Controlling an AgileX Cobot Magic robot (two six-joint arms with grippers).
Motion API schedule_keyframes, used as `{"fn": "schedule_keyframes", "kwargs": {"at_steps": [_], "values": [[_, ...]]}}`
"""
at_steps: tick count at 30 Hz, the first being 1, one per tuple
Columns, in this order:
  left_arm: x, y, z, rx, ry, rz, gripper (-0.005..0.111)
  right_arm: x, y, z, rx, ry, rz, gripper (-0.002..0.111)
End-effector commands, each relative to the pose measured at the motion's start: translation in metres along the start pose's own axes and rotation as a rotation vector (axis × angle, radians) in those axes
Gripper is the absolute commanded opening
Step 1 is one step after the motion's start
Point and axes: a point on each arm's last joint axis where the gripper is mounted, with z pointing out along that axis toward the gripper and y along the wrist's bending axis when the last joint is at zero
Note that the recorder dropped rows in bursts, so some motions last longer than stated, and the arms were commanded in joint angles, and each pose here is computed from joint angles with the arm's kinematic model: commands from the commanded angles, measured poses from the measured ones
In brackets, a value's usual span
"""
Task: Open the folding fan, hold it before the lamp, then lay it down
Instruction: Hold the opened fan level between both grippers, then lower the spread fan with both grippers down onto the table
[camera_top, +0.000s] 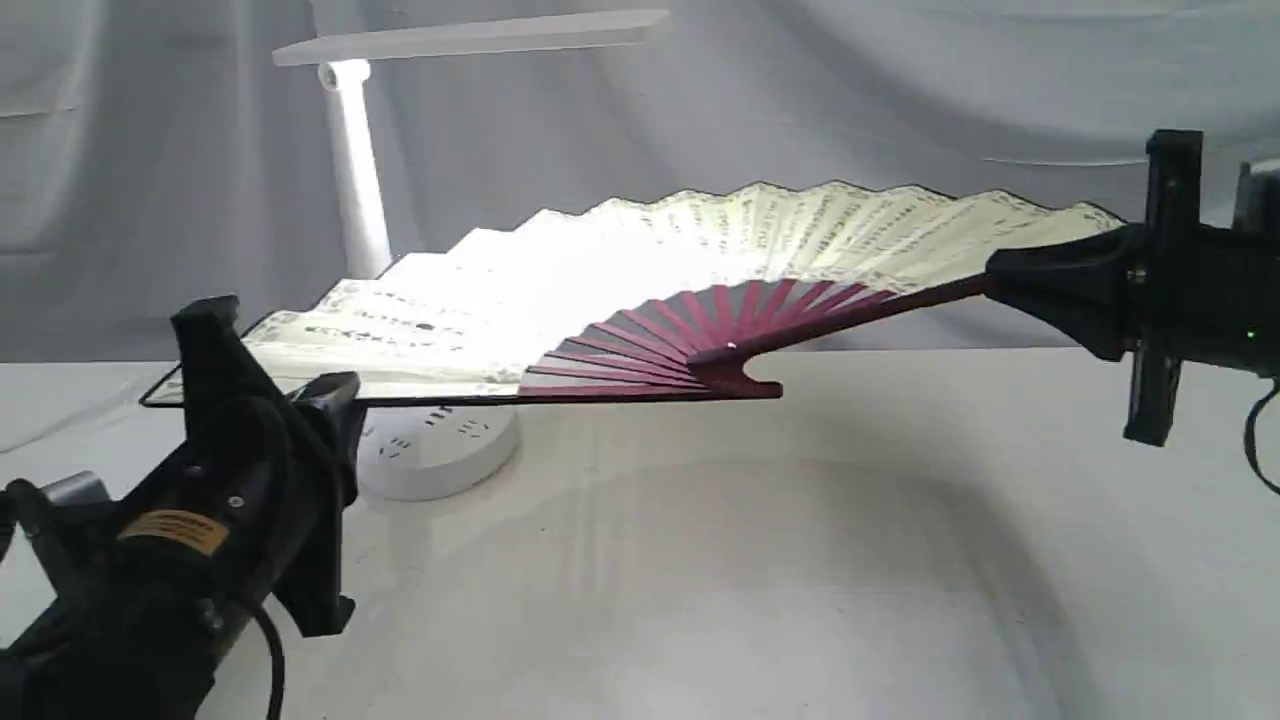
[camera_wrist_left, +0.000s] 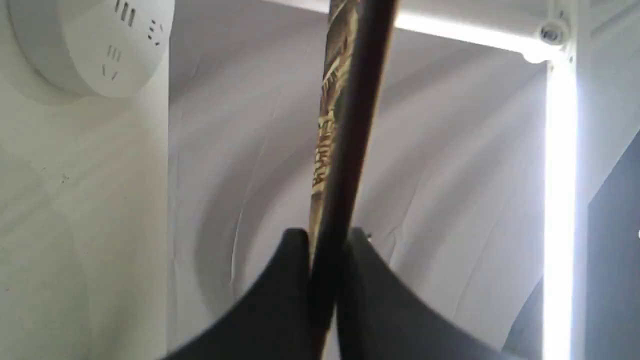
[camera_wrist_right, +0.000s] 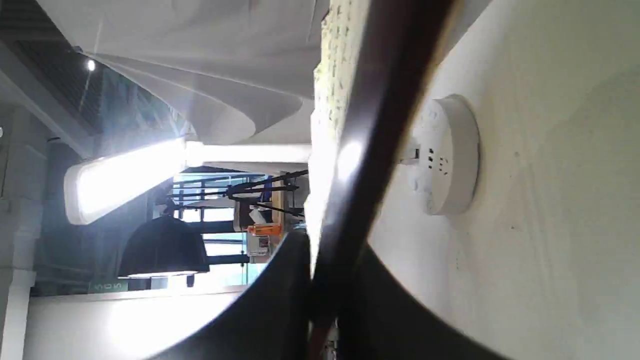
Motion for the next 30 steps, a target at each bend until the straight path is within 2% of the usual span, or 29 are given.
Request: {"fn": "schedule_keyframes", "kwargs": {"at_steps": [1, 5, 13, 22, 30], "values": [[0.003, -0.002, 0.011, 0.022, -0.027, -0.064, 0.000, -0.013, -0.017, -0.014, 0.067, -0.053, -0.023, 0.000], [0.012, 0.008, 0.026, -0.044, -0.006, -0.057, 0.000, -0.019, -0.030, -0.024, 0.108, -0.063, -0.024, 0.000], [0.028, 0.018, 0.045, -0.050, 0.047, -0.053, 0.000, -0.032, -0.064, -0.047, 0.157, -0.084, 0.045, 0.000], [0.056, 0.053, 0.063, -0.117, 0.056, -0.062, 0.000, -0.038, -0.094, -0.068, 0.199, -0.105, 0.100, 0.000], [0.059, 0.074, 0.075, -0.149, 0.049, -0.040, 0.000, -0.042, -0.126, -0.078, 0.225, -0.120, 0.165, 0.000]]}}
